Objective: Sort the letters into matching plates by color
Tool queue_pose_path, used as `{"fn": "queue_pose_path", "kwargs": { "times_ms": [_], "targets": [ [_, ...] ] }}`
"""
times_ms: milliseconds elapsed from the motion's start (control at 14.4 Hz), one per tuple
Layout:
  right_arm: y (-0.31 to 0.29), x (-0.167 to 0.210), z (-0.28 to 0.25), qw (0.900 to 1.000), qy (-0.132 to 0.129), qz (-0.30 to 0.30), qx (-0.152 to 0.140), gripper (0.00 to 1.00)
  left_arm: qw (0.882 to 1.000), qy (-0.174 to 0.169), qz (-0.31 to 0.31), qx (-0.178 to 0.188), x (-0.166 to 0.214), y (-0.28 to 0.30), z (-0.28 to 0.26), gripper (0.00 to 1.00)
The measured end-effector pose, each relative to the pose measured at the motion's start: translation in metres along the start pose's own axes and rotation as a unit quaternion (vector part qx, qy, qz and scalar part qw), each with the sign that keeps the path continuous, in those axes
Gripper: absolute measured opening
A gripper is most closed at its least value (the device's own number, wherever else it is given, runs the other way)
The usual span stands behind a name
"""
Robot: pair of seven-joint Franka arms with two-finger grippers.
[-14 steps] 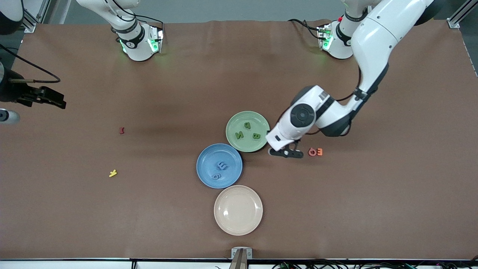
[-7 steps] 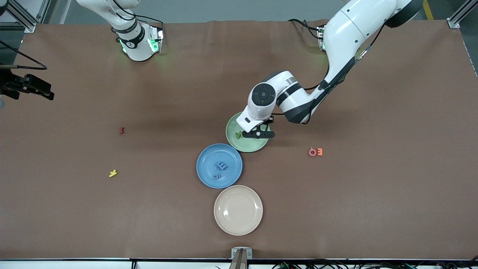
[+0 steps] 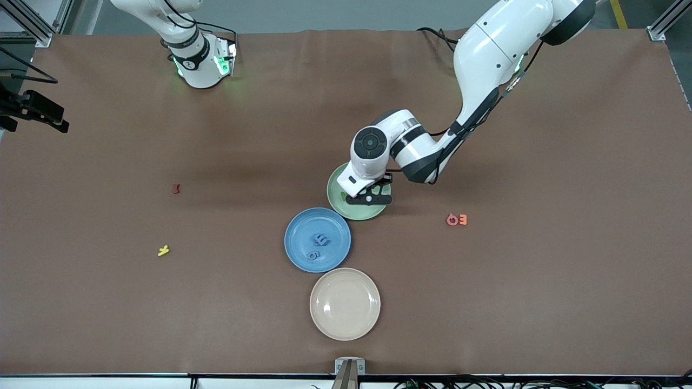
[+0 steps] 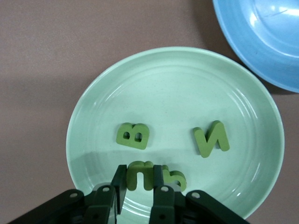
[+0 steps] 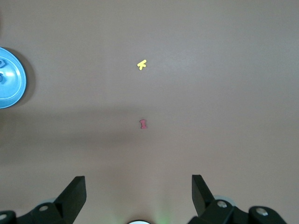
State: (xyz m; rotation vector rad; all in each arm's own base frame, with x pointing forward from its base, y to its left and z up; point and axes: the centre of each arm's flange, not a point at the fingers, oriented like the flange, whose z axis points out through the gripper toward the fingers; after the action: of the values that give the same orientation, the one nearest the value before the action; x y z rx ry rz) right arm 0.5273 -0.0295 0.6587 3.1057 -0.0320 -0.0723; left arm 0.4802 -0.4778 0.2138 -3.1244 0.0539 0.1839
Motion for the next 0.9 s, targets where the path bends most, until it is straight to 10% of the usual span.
{"fn": "queue_pose_path", "kwargs": {
  "times_ms": [626,904],
  "targets": [
    [0.007,-0.005,0.002,1.0,0.001,0.008,0.02,1.0,1.0,0.011,-0.021,-0.006,0.022,-0.019,-0.013,1.0],
    [0.007,-0.005,0.003,1.0,0.001,0.008,0.02,1.0,0.997,0.042,-0.056,-0.019,0.055,-0.056,-0.059,1.0]
  ]
}}
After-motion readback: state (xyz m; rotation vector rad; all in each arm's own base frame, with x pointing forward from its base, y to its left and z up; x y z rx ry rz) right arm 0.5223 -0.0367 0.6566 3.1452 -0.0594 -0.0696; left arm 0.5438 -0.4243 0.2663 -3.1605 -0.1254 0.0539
